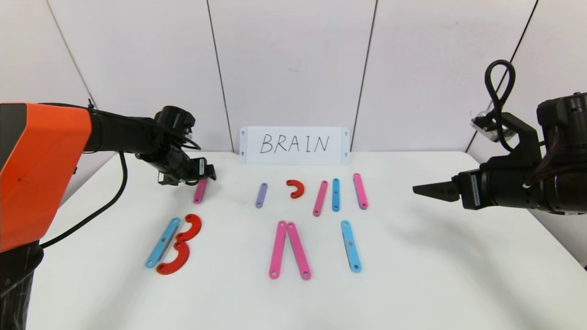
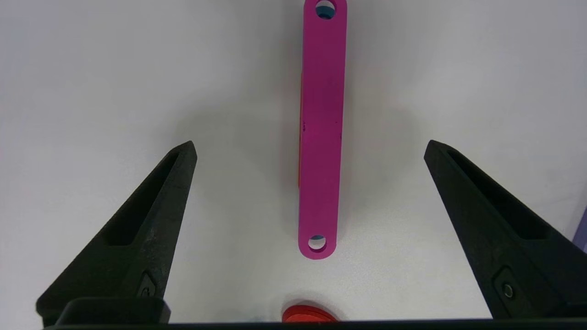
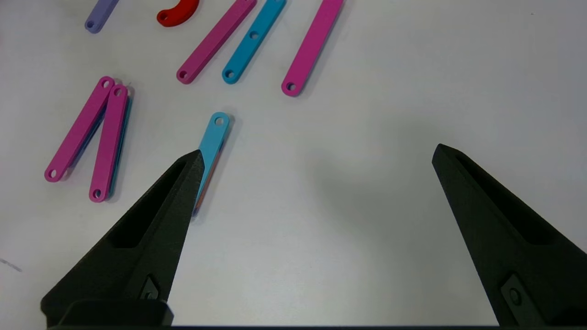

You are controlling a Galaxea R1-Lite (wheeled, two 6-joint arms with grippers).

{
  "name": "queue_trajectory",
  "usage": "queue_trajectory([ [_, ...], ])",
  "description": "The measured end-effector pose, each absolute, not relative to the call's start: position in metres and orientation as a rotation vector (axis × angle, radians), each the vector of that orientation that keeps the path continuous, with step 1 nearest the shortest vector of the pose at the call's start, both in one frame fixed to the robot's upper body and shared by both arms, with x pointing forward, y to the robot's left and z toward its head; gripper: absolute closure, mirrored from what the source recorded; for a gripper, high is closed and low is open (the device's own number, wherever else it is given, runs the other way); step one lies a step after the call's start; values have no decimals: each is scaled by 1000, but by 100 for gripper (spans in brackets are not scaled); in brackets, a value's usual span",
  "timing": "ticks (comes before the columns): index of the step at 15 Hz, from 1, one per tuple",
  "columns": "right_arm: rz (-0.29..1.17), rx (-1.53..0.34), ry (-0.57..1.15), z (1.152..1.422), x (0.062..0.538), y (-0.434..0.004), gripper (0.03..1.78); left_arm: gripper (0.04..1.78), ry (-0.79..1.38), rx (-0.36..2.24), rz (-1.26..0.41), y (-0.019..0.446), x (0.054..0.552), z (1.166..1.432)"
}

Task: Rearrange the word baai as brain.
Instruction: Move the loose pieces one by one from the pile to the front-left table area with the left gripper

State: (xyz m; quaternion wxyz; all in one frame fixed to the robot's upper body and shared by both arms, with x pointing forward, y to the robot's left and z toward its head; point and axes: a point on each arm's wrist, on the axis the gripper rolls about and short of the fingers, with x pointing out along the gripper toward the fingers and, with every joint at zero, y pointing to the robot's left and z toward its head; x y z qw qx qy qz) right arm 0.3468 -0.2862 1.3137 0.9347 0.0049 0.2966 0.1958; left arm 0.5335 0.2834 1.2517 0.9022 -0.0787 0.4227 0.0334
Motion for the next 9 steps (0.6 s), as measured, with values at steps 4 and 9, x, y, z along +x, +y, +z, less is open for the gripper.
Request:
queue_trajectory([
  [4, 400, 10, 608, 1313, 347, -286, 7, 8, 886, -159, 71, 284, 539, 1244],
  [9, 401, 9, 609, 1313, 347, -286, 7, 31, 901, -148, 67, 282, 545, 1235],
])
